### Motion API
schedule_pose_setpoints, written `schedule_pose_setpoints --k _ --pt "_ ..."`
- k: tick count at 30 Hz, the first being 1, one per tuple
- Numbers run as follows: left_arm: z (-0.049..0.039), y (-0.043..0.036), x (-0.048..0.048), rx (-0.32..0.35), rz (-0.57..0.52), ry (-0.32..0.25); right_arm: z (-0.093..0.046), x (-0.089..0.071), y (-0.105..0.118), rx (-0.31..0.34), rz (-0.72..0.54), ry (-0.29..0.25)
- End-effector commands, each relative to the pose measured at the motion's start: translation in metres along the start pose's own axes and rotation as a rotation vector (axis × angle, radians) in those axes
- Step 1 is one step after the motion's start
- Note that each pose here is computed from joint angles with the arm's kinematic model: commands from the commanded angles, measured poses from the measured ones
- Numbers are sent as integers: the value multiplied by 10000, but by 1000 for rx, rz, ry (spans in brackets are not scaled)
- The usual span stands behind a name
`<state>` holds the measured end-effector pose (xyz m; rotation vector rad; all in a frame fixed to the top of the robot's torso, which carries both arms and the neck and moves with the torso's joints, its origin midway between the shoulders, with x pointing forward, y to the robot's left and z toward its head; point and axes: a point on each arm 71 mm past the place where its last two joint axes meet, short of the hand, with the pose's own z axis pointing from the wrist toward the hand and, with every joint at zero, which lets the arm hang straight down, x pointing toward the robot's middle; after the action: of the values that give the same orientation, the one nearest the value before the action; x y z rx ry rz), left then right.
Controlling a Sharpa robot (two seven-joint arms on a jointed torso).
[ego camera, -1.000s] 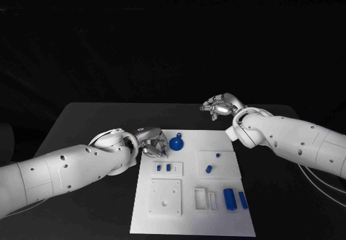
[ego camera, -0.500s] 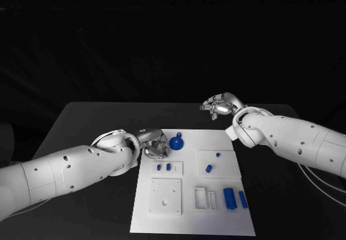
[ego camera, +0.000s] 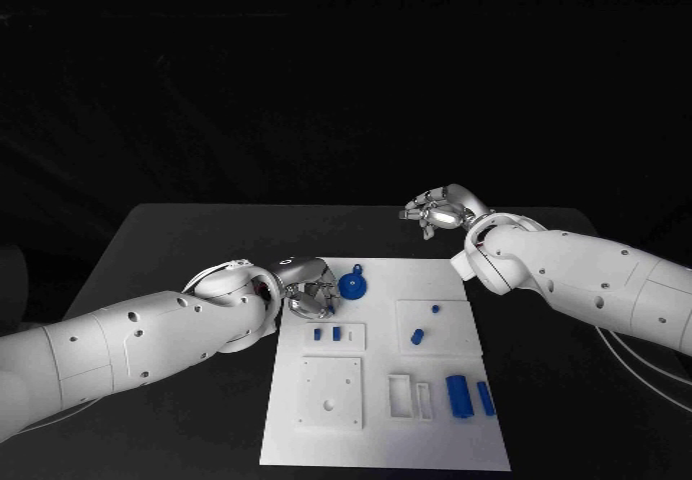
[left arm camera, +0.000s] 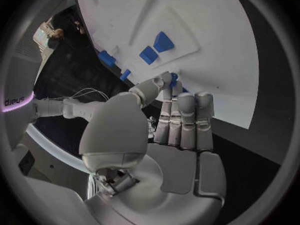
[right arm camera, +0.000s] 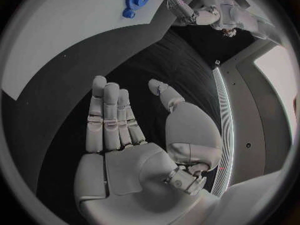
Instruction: Assemble the parts on the task board
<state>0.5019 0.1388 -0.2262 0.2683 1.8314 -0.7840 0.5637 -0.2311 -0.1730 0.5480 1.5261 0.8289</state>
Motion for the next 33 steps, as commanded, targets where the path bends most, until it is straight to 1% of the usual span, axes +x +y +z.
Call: schedule_pose_setpoints --k 1,5,10,15,19,22,24,28,33 --pt "4 -24 44 4 -5 31 0 9 9 -11 0 10" --pt "5 -34 62 8 17 38 -1 11 10 -11 0 10" --pt "4 -19 77 1 35 43 -2 9 7 -11 0 10" --pt "12 -17 112 9 85 36 -1 10 4 -10 0 10" --pt "22 -35 148 22 113 35 -2 16 0 -9 0 11" --pt "21 -54 178 41 135 23 -4 13 -4 -9 0 11" --pt "15 -69 191 59 170 12 -5 10 -7 -8 0 10" --pt "5 -87 198 79 198 -3 -6 10 -10 -8 0 10" --pt "-2 -86 209 79 211 6 -7 13 -8 -8 0 11"
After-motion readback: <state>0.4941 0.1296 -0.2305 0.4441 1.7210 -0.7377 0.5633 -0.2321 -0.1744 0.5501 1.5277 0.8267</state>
